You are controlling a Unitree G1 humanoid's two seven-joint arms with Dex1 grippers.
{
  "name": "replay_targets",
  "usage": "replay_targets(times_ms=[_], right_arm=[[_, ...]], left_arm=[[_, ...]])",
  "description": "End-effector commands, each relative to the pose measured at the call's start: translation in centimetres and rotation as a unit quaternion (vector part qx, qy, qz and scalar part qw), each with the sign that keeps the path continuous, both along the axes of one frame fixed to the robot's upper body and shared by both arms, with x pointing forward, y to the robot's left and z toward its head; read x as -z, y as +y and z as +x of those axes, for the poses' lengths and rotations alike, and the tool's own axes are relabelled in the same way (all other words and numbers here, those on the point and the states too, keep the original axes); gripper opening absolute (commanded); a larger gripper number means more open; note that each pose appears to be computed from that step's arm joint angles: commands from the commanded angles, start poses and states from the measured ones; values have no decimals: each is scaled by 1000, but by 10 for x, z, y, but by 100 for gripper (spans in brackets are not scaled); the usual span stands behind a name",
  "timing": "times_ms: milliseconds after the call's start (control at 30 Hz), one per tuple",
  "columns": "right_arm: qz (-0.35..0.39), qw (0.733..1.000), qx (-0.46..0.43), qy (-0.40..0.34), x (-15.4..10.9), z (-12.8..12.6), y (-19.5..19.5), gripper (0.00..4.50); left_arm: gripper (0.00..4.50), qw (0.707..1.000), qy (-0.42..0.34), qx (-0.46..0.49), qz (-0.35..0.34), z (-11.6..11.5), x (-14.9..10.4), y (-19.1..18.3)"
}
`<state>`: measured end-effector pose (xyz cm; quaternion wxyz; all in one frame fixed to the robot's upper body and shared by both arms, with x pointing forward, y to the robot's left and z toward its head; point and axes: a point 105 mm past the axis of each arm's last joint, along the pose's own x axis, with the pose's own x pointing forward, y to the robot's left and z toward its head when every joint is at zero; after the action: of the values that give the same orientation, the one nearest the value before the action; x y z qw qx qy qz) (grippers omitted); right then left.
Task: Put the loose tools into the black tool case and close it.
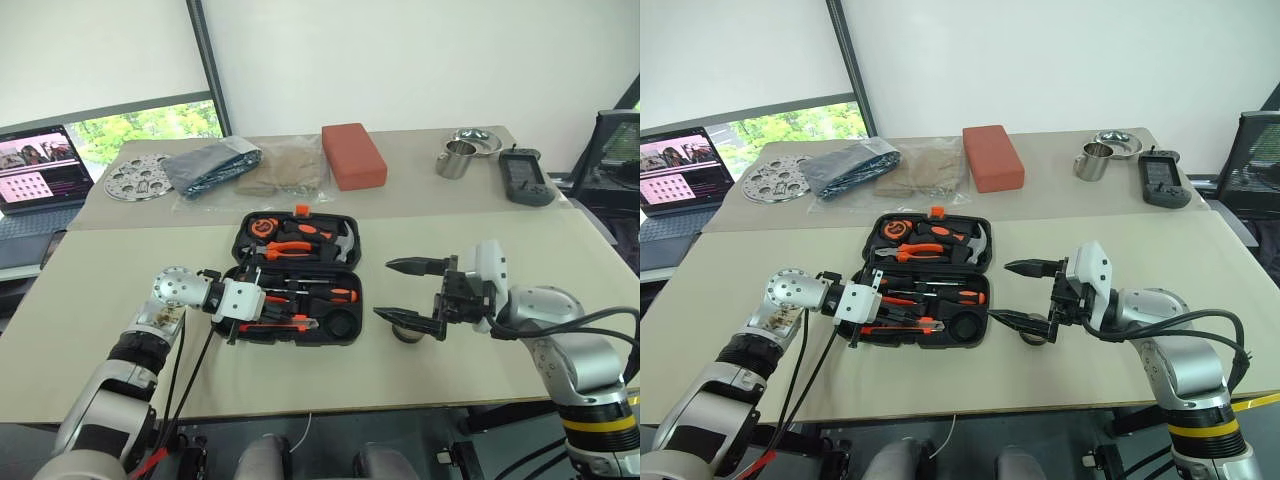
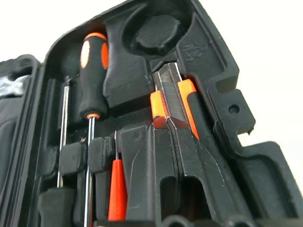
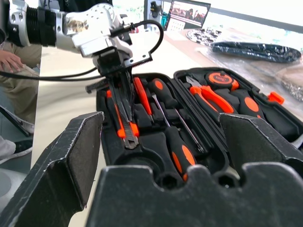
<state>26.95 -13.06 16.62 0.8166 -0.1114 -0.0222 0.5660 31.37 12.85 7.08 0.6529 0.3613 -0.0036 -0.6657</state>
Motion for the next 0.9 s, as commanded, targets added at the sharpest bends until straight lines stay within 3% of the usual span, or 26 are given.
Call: replay_targets(times_ms=[33,200,333,500,600,700,900], right_arm=[[-24,1000,7,-3,-2,-2,-6,450],[-85,995,15,49,20,-10,-12,450],[-146,984,29,93,41,-11,-22,450],[-186,974,6,126,54,-21,-26,450],[-210,969,10,133,62,-21,-30,450],[-236,963,14,133,70,-20,-32,377],[-257,959,27,120,75,-12,-31,175]], left_arm=[[4,994,99,-50,-2,-2,16,10],[144,985,129,-57,-101,3,-45,6],[281,978,157,-23,-133,-15,-91,6],[440,978,166,2,-131,-35,-117,5],[446,980,159,4,-118,-40,-122,4],[450,984,154,7,-92,-46,-118,5],[450,988,146,9,-56,-52,-110,9]])
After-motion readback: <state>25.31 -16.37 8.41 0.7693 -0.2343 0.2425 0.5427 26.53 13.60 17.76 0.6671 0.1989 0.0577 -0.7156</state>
